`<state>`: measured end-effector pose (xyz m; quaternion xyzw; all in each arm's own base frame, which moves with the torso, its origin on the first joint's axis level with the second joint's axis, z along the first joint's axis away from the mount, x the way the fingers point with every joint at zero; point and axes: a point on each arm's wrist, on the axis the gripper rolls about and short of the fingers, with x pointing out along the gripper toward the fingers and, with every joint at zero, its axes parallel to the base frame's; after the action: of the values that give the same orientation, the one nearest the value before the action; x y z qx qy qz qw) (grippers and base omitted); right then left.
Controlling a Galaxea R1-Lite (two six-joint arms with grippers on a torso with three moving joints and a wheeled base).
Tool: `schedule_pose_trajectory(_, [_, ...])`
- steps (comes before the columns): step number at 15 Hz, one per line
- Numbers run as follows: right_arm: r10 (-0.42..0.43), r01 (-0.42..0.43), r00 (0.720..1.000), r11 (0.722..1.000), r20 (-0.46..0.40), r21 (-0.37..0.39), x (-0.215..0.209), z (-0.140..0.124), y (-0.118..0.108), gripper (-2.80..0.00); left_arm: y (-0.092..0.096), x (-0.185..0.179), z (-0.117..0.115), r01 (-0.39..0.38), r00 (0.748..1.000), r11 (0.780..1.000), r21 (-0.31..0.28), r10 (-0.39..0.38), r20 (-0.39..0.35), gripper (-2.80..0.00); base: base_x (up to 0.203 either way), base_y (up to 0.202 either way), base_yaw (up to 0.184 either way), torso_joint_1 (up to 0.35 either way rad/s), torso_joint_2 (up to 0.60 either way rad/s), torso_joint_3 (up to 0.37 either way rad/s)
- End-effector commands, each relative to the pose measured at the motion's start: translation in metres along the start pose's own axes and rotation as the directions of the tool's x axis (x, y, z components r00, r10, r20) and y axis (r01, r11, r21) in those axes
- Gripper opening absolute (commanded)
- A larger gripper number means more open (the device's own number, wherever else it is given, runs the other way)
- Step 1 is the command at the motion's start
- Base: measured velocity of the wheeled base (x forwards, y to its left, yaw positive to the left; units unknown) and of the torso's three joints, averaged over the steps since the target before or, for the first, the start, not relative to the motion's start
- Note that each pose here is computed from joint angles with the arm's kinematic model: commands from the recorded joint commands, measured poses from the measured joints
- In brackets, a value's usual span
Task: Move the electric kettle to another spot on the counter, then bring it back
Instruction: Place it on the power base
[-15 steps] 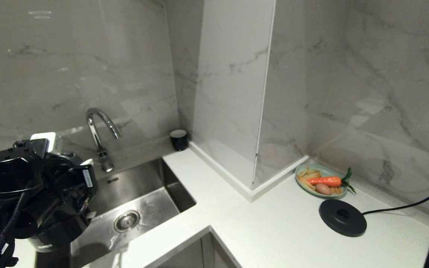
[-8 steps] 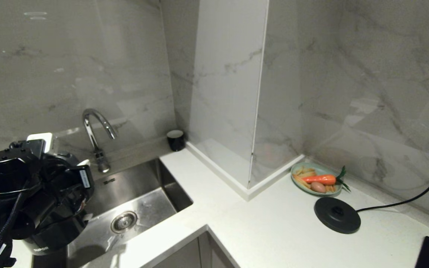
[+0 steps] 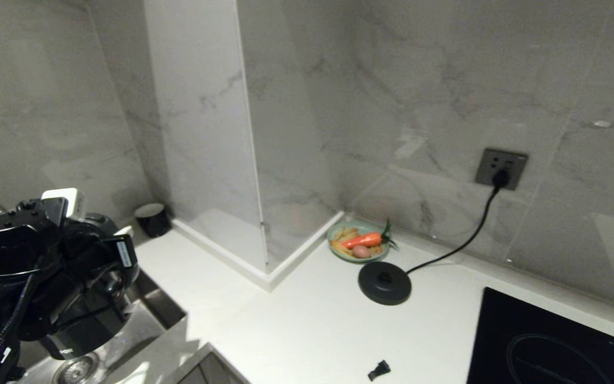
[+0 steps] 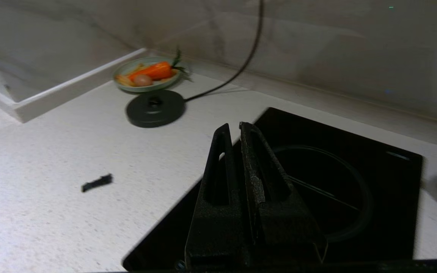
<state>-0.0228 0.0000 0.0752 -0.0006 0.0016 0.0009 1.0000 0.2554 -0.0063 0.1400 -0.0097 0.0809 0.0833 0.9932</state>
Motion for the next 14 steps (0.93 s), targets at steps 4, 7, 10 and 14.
schedule_pose_trajectory(4, [0.000, 0.000, 1.000, 1.000, 0.000, 0.000, 0.000, 0.000, 0.000, -2.80, -0.001, 0.001, 0.001, 0.001, 1.000, 1.000, -0.002, -0.001, 0.007, -2.80, 0.002, 0.007, -0.115, 0.005, 0.00, 0.003])
schedule_pose_trajectory(7, [0.000, 0.000, 1.000, 1.000, 0.000, 0.000, 0.000, 0.000, 0.000, -2.80, -0.006, -0.001, 0.001, 0.023, 1.000, 1.000, 0.001, -0.023, 0.008, -2.80, 0.000, 0.000, 0.000, 0.000, 0.00, 0.000])
schedule_pose_trajectory(10, [0.000, 0.000, 1.000, 1.000, 0.000, 0.000, 0.000, 0.000, 0.000, -2.80, -0.011, -0.006, 0.001, 0.047, 0.999, 0.999, -0.013, -0.047, 0.010, -2.80, 0.000, 0.000, 0.000, 0.000, 0.00, 0.000])
schedule_pose_trajectory(14, [0.000, 0.000, 1.000, 1.000, 0.000, 0.000, 0.000, 0.000, 0.000, -2.80, -0.012, -0.008, 0.002, 0.051, 0.999, 0.999, -0.014, -0.051, 0.014, -2.80, 0.000, 0.000, 0.000, 0.000, 0.00, 0.000])
